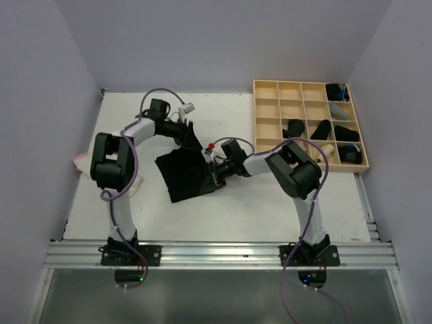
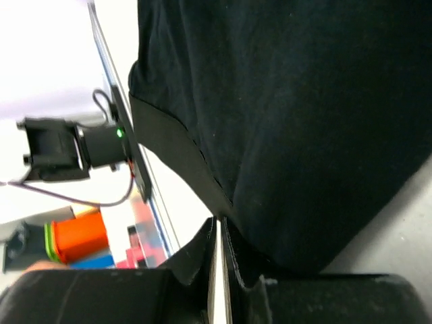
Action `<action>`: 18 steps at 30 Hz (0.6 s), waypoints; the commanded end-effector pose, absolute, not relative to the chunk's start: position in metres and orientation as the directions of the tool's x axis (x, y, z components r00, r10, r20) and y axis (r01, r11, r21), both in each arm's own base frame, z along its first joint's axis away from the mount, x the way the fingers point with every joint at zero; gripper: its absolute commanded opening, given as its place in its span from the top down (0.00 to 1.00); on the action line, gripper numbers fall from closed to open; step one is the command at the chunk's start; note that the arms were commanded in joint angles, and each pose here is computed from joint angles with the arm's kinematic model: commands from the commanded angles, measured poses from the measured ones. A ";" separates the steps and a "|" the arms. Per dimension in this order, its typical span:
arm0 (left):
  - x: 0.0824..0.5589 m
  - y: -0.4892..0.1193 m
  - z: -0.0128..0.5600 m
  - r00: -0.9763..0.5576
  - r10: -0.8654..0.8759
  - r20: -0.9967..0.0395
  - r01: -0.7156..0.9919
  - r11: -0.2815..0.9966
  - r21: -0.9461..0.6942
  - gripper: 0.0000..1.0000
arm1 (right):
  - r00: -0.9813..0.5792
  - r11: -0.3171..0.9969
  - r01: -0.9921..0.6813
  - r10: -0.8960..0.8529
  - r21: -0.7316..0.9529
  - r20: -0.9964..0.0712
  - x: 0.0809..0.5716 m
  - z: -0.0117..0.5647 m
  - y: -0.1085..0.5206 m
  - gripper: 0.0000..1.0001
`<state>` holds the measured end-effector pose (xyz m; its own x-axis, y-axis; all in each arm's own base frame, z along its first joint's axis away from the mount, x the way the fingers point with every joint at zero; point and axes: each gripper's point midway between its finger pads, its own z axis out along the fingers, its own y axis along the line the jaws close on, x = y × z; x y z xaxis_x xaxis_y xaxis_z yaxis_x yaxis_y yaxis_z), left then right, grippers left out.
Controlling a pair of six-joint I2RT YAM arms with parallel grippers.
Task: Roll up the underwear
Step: Fold the underwear
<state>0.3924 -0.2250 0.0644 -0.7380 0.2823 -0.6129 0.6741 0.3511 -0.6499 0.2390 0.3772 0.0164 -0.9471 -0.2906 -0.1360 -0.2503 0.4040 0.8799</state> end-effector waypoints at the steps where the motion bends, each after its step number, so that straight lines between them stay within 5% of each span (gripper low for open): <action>1: 0.447 -0.198 0.187 -0.543 0.057 -0.838 0.768 0.437 -0.468 0.35 | -0.965 0.413 -0.252 -0.176 0.875 -0.195 0.254 0.024 0.397 0.88; 4: 0.454 -0.155 0.195 -0.531 0.081 -0.843 0.716 0.575 -0.396 0.37 | -0.950 0.351 -0.302 -0.186 0.886 -0.250 0.256 0.059 0.419 0.85; 9: 0.398 -0.097 0.120 -0.714 0.274 -0.644 0.574 0.757 -0.314 0.44 | -0.858 0.315 -0.513 -0.192 0.799 -0.476 0.308 0.137 0.409 0.65; 10: 0.387 -0.087 0.105 -0.726 0.325 -0.607 0.574 0.772 -0.273 0.46 | -0.868 0.374 -0.496 -0.203 0.783 -0.452 0.312 0.133 0.398 0.61; 12: 0.359 -0.079 0.082 -0.774 0.347 -0.530 0.548 0.786 -0.286 0.47 | -0.804 0.410 -0.591 -0.237 0.694 -0.545 0.336 0.139 0.385 0.60; 18: 0.349 -0.057 0.059 -0.807 0.377 -0.454 0.501 0.845 -0.188 0.52 | -0.776 0.528 -0.630 -0.403 0.570 -0.485 0.339 0.086 0.359 0.83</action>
